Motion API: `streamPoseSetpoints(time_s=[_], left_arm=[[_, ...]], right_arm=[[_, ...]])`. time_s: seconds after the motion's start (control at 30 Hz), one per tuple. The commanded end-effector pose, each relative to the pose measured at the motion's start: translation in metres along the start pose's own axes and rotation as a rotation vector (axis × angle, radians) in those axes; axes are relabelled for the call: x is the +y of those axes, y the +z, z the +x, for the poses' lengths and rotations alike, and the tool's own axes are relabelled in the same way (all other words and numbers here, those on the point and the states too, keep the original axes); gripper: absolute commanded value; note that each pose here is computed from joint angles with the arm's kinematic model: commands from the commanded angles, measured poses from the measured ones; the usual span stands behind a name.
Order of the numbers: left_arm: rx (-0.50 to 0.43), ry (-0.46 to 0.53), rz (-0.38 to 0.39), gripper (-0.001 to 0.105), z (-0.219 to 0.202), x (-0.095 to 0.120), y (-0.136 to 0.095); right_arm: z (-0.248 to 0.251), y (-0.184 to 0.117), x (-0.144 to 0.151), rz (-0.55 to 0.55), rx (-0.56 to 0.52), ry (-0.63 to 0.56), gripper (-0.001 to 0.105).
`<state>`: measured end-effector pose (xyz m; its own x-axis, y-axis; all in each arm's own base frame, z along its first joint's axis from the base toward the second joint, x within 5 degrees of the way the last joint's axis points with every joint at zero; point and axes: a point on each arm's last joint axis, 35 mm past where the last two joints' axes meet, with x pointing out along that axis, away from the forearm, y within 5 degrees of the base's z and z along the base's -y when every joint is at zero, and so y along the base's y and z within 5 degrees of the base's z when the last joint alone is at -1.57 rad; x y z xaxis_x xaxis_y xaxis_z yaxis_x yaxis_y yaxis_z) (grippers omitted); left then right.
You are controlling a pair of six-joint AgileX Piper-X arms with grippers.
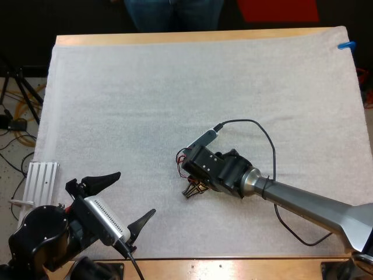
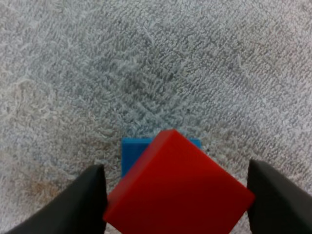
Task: Stack red cube on blue cube
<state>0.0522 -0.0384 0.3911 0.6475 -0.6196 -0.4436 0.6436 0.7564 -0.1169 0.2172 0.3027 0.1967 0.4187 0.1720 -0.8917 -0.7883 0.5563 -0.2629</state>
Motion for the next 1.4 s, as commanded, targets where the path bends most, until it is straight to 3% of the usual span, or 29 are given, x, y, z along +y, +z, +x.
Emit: streamPoseSetpoints(time_s=[0.0,0.23,0.33,0.5,0.6,1.0,1.37], left_arm=[[-0.002,-0.006,-0.005,0.087,0.0,0.0,0.001],[-0.002,-0.006,-0.005,0.087,0.0,0.0,0.001],[-0.002,-0.006,-0.005,0.087,0.0,0.0,0.001],[-0.002,-0.006,-0.005,0.087,0.0,0.0,0.001],[-0.002,-0.006,-0.005,0.087,0.0,0.0,0.001],[-0.002,-0.006,-0.005,0.087,0.0,0.0,0.001],[-0.002,-0.006,-0.005,0.087,0.0,0.0,0.001]], right_arm=[[-0.002,0.001,-0.001,0.015,-0.009,0.006,0.0],[-0.002,0.002,-0.001,0.016,-0.015,0.019,0.001],[-0.002,0.003,-0.001,0.018,-0.026,0.021,0.017],[-0.002,0.003,-0.002,0.019,-0.025,0.003,0.055],[-0.002,0.003,-0.004,0.019,-0.02,-0.049,0.064],[-0.007,0.004,-0.005,0.024,-0.031,-0.066,0.067],[-0.08,0.01,-0.02,0.066,-0.234,0.019,0.067]])
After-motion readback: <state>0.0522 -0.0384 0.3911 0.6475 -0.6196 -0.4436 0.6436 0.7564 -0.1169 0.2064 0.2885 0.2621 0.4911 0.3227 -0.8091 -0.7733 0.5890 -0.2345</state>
